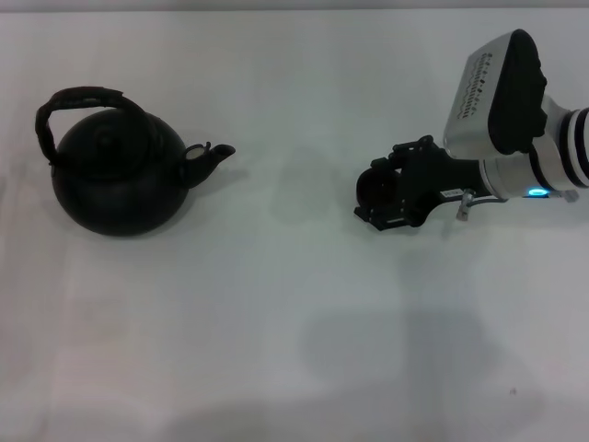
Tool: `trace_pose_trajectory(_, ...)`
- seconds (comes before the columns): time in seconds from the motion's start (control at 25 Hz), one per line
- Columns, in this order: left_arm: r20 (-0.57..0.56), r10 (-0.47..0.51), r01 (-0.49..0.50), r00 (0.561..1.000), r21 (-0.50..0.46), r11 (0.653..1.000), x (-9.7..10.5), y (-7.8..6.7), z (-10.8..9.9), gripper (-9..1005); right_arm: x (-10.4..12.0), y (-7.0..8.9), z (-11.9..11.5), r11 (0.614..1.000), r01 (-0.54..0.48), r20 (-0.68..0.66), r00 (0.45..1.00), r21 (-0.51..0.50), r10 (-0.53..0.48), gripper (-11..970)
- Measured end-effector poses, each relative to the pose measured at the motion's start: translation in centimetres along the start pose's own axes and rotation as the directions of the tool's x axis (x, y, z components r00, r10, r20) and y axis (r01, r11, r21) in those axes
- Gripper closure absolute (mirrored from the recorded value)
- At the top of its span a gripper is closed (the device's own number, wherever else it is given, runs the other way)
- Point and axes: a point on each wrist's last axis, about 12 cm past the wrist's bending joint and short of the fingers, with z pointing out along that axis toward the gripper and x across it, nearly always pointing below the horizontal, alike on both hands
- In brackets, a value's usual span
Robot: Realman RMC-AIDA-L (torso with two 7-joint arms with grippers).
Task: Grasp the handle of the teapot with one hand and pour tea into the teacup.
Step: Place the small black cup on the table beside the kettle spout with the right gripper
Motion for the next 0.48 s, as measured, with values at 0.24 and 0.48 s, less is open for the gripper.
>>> trace_pose_trajectory(0.24, 0.005, -0.002, 0.002, 1.000, 0.002, 1.000, -0.04, -0.06, -0.03, 255, 0.62, 0.02, 0.15, 1.000, -0.012, -0.005, 1.000, 0.006, 0.012, 171)
trace_pose_trajectory(0.48, 0.009, -0.003, 0.003, 1.000, 0.004, 1.000, -0.08, -0.09, -0.04, 255, 0.84, 0.03, 0.03, 1.000, -0.021, 0.006, 1.000, 0.005, 0.020, 166)
